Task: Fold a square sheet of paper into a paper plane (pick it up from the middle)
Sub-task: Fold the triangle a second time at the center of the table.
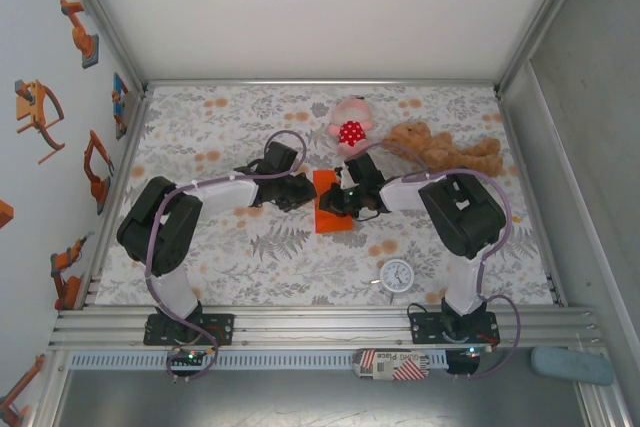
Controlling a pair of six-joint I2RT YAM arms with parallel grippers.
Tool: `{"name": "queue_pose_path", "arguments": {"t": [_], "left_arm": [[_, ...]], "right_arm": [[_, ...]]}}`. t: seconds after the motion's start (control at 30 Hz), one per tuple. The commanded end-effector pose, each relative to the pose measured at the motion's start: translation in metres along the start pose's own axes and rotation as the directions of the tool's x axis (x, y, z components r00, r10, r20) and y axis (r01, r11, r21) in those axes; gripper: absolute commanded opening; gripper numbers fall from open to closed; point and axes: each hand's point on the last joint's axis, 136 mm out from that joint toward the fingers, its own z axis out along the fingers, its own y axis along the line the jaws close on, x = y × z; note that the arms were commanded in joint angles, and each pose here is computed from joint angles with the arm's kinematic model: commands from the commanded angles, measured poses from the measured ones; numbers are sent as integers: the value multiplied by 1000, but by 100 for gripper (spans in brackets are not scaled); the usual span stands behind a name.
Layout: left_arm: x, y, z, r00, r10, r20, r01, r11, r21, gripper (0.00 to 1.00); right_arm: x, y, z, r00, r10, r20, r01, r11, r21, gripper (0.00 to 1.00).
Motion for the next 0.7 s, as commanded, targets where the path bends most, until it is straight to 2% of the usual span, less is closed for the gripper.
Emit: {"name": "queue_pose_path", "arguments": {"t": [0.0,0.27,0.47,0.67], "left_arm": [[-4,-6,3,1000,8,9,-8,1000,5,17],[-12,-9,6,1000,22,17,-21,1000,-7,15],[-4,-5,4,1000,27,-3,-27,1000,-3,10],[7,-2,10,999,25,-44,-25,1000,8,6]], "right_arm": [[6,-15,-2,1000,0,-5,0,998,56,13],[5,-16,-3,1000,1,-4,0,998,63,9],[5,-20,-2,1000,14,-10,-13,997,80,0],[7,-23,-1,1000,24,-16,-23,996,92,0]]}}
